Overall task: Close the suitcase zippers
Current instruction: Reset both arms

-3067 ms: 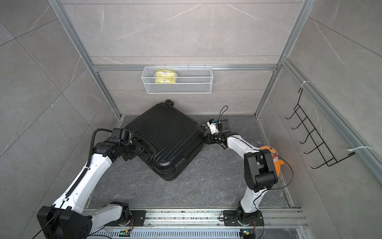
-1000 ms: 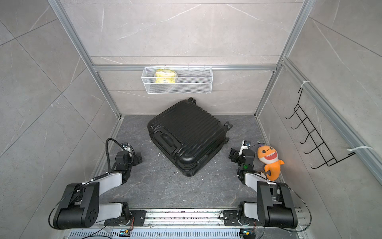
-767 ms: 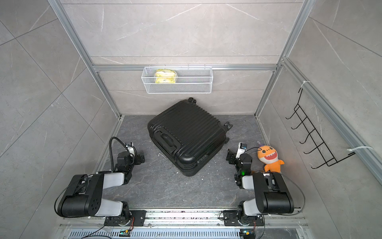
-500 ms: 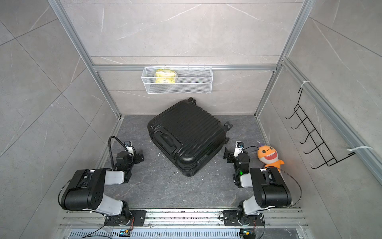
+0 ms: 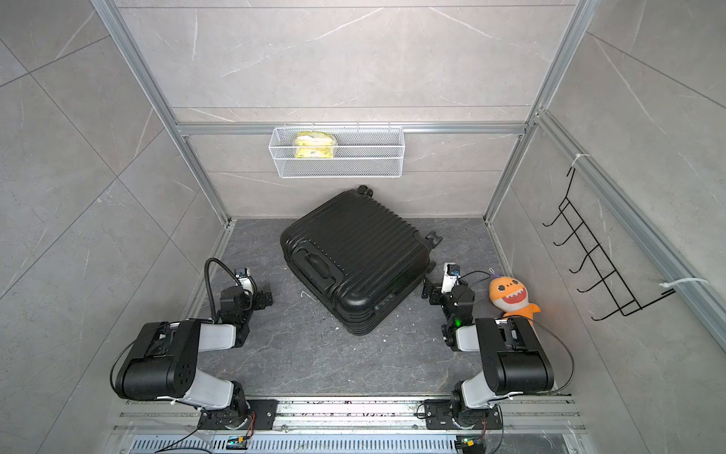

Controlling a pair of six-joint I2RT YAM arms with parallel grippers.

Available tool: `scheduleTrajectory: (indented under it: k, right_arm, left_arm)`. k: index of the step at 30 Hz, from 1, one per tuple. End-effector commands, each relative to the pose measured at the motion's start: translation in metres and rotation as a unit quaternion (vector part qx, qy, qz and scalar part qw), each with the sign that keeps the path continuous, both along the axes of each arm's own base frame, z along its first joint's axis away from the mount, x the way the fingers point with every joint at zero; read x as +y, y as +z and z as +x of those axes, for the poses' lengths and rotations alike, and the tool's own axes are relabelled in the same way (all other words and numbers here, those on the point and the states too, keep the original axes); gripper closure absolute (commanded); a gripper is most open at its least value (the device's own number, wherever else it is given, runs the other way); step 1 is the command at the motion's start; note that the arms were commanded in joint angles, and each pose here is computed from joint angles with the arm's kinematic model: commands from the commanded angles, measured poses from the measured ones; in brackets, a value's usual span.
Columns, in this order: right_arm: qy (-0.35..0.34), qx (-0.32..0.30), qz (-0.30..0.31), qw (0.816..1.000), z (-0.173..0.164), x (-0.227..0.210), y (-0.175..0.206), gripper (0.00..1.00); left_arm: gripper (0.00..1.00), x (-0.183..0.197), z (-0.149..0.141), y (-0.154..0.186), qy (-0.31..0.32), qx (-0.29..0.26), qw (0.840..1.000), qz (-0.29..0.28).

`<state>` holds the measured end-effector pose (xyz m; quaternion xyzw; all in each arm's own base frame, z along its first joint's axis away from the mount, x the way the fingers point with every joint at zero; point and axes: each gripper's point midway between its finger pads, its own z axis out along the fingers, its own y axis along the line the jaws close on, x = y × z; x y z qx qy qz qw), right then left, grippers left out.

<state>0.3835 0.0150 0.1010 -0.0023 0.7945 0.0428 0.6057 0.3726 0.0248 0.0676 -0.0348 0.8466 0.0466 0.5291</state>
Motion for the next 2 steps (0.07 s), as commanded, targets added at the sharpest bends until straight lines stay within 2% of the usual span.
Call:
scheduleTrajectory:
  k: [1, 2]
  right_arm:
    - [0.013, 0.006, -0.007, 1.0, 0.0015, 0.0048, -0.0018, 0.0]
    - [0.013, 0.006, -0.007, 1.0, 0.0014, 0.0047, -0.0022, 0.0]
  left_arm:
    - [0.0, 0.001, 0.0112, 0.0184, 0.002, -0.034, 0.999, -0.003]
    - [0.0, 0.001, 0.0114, 0.0186, 0.002, -0.034, 0.999, -0.004]
